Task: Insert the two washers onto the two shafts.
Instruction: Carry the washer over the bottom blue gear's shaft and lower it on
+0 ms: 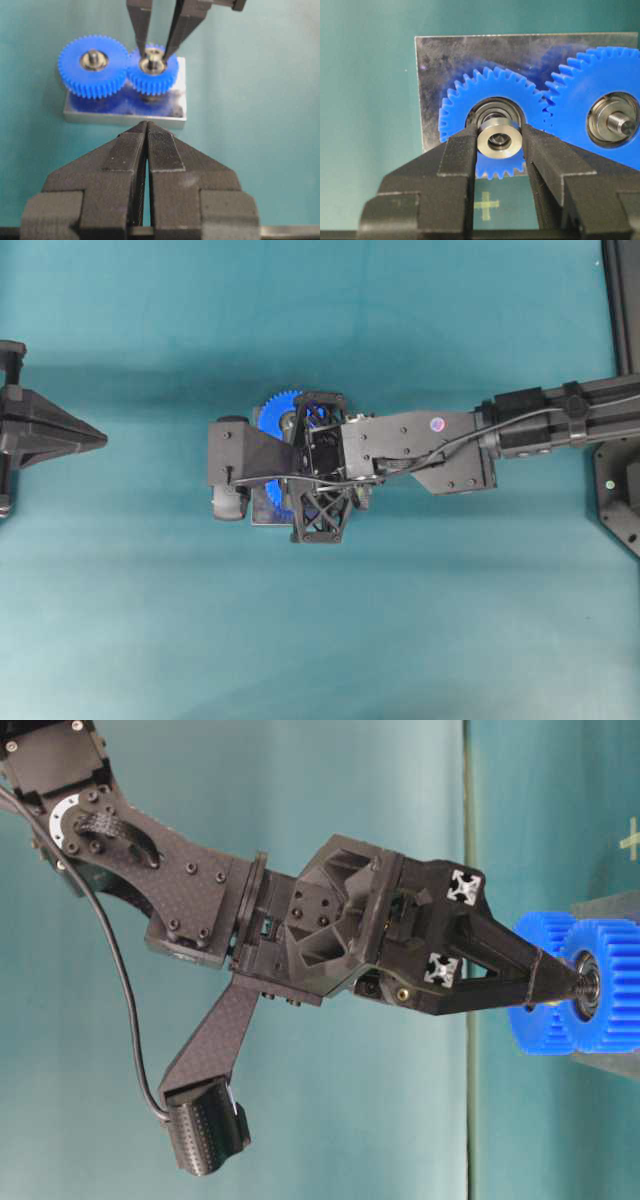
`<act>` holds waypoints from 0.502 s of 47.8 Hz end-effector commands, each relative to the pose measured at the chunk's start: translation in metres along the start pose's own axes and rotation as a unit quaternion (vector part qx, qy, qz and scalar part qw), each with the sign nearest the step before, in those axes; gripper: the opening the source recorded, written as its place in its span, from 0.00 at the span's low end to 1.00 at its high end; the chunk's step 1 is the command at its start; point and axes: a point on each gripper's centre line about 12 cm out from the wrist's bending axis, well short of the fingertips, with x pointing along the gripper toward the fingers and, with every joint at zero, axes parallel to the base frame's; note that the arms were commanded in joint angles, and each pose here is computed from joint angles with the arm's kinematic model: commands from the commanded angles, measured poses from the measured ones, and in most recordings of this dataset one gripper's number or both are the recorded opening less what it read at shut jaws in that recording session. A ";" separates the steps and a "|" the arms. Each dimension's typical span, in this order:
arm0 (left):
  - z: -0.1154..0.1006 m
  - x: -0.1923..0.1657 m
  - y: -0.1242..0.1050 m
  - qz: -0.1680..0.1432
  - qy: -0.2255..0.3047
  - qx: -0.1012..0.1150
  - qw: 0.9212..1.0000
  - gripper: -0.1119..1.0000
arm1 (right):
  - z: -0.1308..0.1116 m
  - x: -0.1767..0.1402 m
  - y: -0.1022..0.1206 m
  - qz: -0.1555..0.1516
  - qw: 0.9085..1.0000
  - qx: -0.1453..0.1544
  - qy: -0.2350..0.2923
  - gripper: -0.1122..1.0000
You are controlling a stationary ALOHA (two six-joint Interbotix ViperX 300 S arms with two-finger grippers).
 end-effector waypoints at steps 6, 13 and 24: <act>0.005 0.000 0.000 0.001 -0.008 0.000 1.000 0.11 | 0.008 -0.014 -0.001 0.000 1.000 -0.001 -0.018 0.40; 0.005 0.000 0.000 0.001 -0.009 0.000 1.000 0.11 | 0.013 -0.017 -0.002 0.000 1.000 -0.001 -0.025 0.40; 0.004 0.000 0.001 0.001 -0.008 0.000 1.000 0.11 | 0.015 -0.017 -0.002 0.000 1.000 -0.002 -0.027 0.40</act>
